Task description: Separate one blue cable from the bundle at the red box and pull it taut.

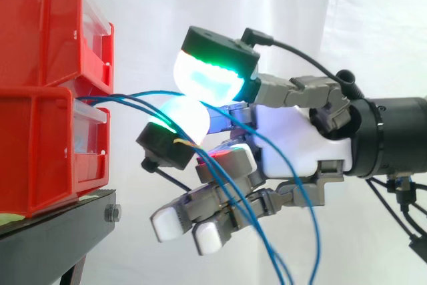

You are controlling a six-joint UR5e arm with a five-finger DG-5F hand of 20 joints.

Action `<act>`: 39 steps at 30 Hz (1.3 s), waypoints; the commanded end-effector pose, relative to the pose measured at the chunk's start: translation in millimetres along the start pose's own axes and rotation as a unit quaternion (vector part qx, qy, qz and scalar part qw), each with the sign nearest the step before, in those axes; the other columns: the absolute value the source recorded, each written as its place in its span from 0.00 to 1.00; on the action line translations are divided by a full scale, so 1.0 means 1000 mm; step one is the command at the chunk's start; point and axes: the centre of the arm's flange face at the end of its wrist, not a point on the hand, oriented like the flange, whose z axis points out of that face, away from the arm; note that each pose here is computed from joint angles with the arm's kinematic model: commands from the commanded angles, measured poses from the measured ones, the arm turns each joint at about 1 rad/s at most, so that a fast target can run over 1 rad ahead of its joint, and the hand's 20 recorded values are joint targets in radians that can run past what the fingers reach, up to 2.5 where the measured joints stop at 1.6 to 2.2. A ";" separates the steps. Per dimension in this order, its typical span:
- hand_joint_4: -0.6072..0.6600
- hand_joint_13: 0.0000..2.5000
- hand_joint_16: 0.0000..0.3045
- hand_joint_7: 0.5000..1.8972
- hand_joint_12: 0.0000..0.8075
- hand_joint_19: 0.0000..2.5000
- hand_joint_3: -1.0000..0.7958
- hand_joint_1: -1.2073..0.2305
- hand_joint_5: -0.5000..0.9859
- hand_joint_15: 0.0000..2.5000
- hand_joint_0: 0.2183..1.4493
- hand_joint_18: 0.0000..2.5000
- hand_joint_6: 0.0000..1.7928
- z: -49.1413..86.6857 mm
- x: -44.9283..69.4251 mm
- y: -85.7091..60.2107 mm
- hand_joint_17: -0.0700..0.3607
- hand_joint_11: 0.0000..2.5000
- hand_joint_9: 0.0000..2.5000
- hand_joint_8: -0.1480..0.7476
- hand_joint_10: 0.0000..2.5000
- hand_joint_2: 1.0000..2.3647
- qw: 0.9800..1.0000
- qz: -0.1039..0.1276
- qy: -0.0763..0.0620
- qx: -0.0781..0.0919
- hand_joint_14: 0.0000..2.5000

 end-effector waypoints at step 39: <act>0.38 0.48 0.14 0.37 0.40 0.39 0.29 0.31 0.20 0.56 0.41 0.35 0.51 -0.041 -0.002 -0.014 0.39 0.61 0.53 0.42 0.01 0.00 0.997 0.049 -0.051 0.000 0.01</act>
